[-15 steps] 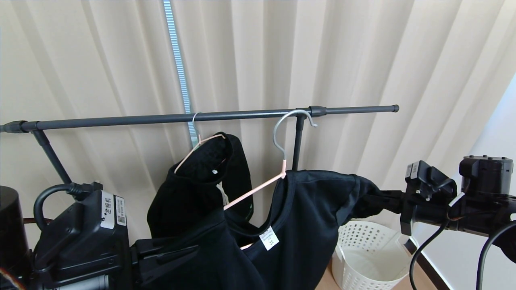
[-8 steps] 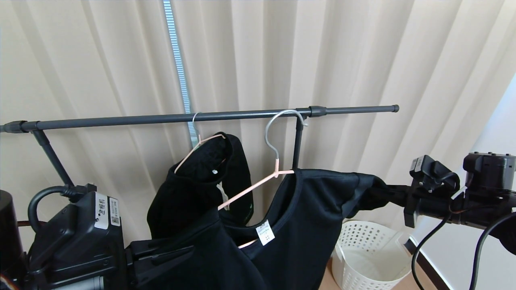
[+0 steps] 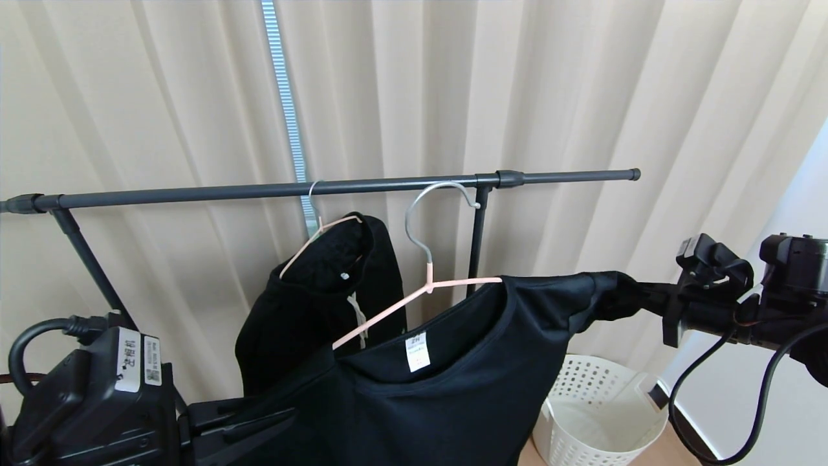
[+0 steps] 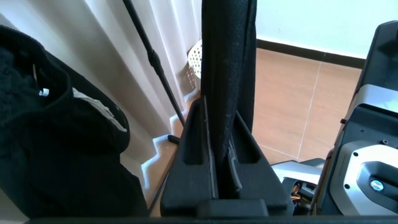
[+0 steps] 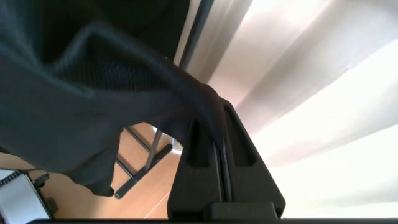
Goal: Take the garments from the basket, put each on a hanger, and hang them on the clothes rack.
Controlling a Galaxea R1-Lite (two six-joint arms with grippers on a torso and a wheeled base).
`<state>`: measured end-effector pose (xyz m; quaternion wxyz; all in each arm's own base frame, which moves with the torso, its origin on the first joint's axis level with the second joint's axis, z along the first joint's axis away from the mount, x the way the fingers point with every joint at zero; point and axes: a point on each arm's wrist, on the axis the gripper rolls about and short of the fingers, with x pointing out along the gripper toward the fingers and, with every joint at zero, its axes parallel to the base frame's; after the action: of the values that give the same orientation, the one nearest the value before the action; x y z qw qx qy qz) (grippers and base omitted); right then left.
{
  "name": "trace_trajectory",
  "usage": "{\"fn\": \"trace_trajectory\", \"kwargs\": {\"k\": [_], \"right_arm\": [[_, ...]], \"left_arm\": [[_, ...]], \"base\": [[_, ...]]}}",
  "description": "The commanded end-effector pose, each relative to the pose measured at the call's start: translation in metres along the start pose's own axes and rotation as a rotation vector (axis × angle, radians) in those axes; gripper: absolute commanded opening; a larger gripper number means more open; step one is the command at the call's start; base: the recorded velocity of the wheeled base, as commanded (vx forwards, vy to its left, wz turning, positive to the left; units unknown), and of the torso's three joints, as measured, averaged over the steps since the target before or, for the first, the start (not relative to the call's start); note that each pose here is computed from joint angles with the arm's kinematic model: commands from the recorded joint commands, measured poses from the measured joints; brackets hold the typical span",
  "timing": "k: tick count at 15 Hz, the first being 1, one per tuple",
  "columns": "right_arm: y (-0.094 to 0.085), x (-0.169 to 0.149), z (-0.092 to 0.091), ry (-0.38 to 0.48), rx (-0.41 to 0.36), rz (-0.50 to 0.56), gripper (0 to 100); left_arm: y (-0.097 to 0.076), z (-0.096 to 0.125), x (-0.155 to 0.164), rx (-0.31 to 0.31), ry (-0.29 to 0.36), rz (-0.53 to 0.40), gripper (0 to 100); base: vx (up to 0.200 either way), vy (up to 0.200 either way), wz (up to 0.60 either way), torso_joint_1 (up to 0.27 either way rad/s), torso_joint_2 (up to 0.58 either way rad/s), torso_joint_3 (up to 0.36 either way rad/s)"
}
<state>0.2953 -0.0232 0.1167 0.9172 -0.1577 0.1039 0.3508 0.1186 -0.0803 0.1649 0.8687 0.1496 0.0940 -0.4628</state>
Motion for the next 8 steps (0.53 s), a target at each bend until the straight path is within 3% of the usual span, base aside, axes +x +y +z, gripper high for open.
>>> {"fn": "trace_trajectory", "kwargs": {"k": [1, 8], "right_arm": [[-0.006, -0.002, 0.002, -0.012, 0.035, -0.018, 0], [-0.024, -0.009, 0.005, -0.028, 0.115, -0.076, 0]], "left_arm": [[-0.002, -0.002, -0.008, 0.004, -0.015, 0.015, 0], [-0.003, -0.004, -0.02, 0.006, -0.037, 0.056, 0]], "base": [[0.0, 0.0, 0.0, 0.0, 0.0, 0.0], [0.0, 0.0, 0.0, 0.0, 0.0, 0.0]]}}
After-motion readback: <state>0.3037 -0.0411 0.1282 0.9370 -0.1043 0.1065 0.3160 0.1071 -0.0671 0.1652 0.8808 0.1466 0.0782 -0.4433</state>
